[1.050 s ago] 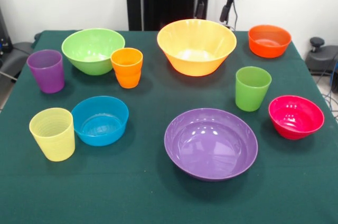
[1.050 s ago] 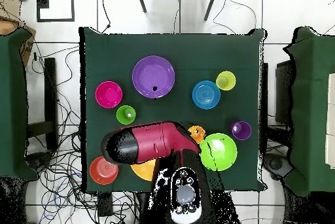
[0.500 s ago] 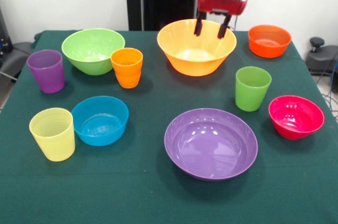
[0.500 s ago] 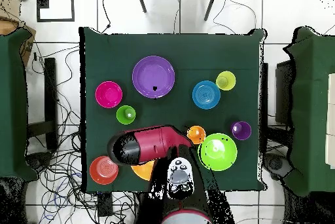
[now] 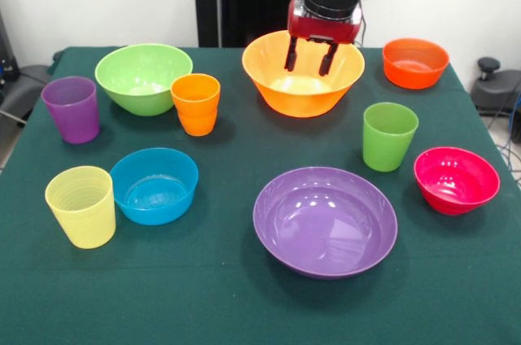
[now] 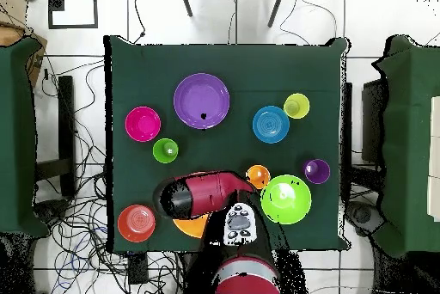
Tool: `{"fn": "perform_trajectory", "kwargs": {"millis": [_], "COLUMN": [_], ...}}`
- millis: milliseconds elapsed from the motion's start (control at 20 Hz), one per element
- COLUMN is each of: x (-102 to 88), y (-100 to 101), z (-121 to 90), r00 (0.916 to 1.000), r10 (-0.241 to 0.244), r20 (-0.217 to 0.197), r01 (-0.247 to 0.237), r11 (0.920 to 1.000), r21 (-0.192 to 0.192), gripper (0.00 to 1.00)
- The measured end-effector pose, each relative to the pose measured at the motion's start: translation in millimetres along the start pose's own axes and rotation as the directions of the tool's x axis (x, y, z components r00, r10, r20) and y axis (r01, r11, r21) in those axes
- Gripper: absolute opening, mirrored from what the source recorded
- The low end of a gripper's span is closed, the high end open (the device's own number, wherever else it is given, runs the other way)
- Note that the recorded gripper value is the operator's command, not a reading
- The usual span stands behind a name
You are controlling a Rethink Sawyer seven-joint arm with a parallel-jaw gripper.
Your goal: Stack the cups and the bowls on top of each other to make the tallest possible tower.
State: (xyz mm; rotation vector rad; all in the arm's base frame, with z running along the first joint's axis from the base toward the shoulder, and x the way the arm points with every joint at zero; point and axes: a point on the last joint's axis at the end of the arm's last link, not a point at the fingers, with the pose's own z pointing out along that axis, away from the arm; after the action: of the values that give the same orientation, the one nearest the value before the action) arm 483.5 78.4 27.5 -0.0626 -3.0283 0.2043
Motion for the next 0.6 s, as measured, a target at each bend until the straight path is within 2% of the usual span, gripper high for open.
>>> {"fn": "perform_trajectory", "kwargs": {"millis": [250,600], "x": [-0.2,0.3], "y": [-5,-14], "z": [-2,-19], "r00": [1.0000,0.9990], "r10": [0.007,0.020], "r20": [-0.002,-0.041], "r01": [-0.007,-0.019], "r11": [1.0000,0.9993], "r21": [0.007,0.032], "gripper": [1.00,1.00]}}
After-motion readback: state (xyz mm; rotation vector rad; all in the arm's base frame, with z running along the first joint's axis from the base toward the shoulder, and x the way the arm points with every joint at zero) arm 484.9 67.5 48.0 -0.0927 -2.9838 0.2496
